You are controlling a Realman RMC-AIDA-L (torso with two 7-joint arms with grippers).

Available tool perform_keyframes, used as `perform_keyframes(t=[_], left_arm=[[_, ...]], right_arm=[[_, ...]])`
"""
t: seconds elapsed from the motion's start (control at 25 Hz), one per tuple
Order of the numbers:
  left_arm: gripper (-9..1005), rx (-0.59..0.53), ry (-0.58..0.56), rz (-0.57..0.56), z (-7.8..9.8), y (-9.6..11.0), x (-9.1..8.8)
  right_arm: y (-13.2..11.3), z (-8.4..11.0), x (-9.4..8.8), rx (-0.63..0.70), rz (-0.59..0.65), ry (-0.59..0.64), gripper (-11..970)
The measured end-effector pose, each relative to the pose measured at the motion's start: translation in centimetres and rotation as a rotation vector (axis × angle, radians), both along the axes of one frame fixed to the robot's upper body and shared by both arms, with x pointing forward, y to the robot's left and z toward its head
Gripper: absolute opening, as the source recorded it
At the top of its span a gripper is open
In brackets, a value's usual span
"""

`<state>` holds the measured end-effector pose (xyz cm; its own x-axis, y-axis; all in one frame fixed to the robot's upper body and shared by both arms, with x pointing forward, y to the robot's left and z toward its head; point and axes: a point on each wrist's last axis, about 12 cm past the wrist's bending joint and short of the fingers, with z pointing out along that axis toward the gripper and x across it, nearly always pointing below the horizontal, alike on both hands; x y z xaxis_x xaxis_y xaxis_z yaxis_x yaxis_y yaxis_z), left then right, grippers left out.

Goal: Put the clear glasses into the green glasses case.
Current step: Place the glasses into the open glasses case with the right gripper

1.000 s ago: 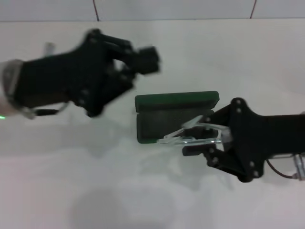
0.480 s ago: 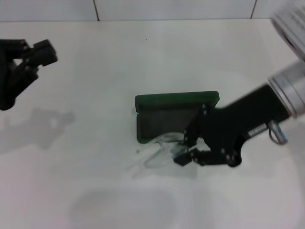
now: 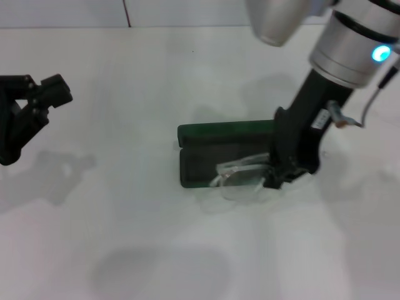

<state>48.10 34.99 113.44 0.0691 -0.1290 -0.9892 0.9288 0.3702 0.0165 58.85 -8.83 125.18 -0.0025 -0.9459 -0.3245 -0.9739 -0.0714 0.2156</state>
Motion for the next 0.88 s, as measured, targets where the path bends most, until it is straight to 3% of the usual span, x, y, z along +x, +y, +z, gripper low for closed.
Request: perform_keyframes(t=[0.2, 0.44, 0.88], left_arm=[[69, -0.001, 0.005, -0.002, -0.2, -0.2, -0.1], [69, -0.007, -0.005, 0.000, -0.5, -0.6, -0.2], [69, -0.010, -0.010, -0.002, -0.9, -1.0, -0.4]], right_arm=[[2.4, -0.1, 1.1, -0.051, 0.009, -0.032, 111], [4.5, -1.7, 1.9, -0.109, 0.015, -0.083, 111], [4.5, -3.6, 2.6, -0.083, -0.061, -0.079, 111]])
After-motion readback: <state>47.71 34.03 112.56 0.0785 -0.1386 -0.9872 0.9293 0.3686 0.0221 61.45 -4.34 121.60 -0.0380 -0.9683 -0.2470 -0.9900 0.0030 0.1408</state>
